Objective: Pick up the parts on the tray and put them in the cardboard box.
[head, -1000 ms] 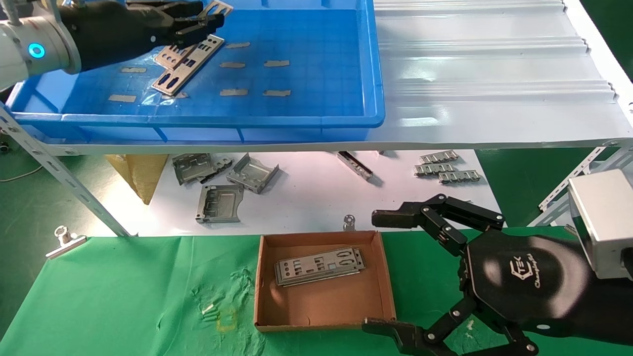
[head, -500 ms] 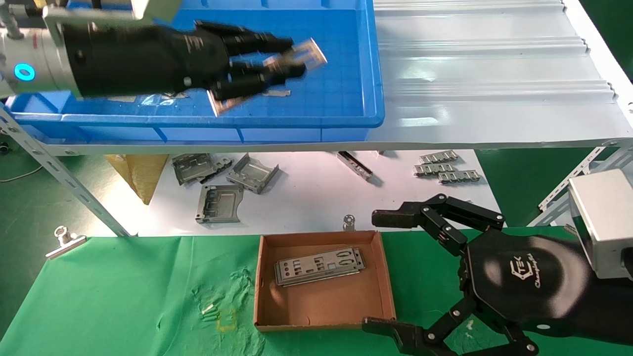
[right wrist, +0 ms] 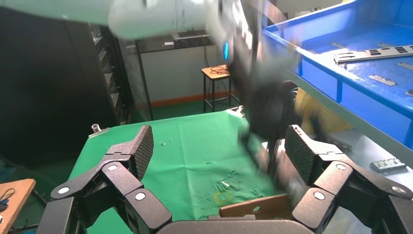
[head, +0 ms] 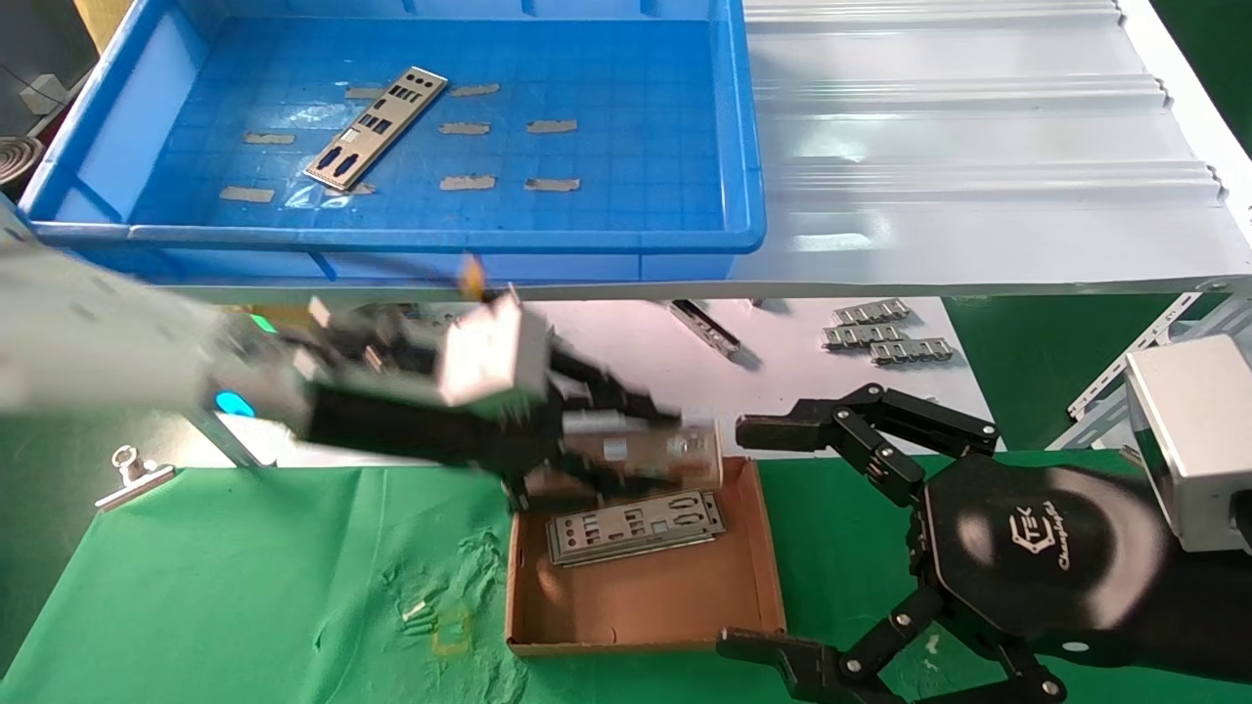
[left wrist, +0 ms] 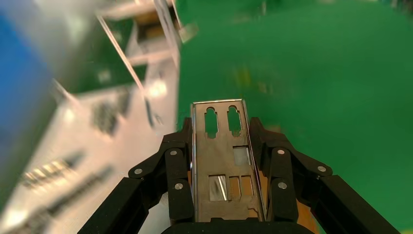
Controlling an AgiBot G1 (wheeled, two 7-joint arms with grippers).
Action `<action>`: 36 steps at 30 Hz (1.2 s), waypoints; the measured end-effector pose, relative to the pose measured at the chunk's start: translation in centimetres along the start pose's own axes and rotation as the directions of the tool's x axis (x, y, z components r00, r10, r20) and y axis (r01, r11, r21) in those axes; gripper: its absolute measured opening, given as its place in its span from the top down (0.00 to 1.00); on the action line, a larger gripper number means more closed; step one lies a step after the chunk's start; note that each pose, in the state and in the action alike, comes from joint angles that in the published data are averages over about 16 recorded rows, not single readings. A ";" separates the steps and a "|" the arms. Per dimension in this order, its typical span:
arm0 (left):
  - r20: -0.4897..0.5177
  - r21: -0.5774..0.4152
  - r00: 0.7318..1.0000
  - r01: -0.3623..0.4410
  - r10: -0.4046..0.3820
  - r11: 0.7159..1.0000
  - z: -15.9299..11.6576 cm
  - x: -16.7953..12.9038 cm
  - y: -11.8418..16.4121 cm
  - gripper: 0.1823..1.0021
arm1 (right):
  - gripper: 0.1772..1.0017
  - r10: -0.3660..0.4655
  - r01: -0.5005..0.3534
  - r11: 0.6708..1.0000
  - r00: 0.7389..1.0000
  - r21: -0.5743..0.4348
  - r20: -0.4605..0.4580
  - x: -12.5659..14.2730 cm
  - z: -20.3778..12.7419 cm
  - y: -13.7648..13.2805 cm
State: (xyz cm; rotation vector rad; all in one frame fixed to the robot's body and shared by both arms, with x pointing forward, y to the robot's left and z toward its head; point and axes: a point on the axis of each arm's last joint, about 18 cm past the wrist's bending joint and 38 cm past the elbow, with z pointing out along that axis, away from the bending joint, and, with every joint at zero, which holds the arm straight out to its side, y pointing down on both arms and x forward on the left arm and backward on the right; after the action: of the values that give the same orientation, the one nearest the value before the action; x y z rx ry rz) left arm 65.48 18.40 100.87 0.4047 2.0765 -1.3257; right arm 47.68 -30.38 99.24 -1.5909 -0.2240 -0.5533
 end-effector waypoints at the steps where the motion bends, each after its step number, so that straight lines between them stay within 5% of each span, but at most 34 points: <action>1: -0.002 -0.014 1.000 0.003 -0.003 1.000 0.7 0.5 1.0 0.67 | 0.00 0.000 0.000 1.000 1.000 0.000 0.000 0.0 0.0 0.0; 13: 0.039 -0.123 0.998 0.053 -0.049 0.991 6.4 3.4 8.2 0.67 | 0.00 0.000 0.000 1.000 1.000 0.000 0.000 0.0 0.0 0.0; 25: 0.067 -0.147 0.995 0.076 -0.067 0.986 8.0 3.2 8.8 0.63 | 0.00 0.000 0.000 1.000 1.000 0.000 0.000 0.0 0.0 0.0; 36: 0.041 -0.064 0.992 0.125 -0.123 0.990 7.1 3.4 7.4 0.45 | 0.00 0.000 0.000 1.000 1.000 0.000 0.000 0.0 0.0 0.0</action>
State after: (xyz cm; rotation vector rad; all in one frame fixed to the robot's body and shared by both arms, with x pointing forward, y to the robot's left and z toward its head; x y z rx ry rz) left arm 69.54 15.10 91.37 0.2238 2.1378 -1.3208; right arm 47.68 -30.38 99.24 -1.5909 -0.2240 -0.5533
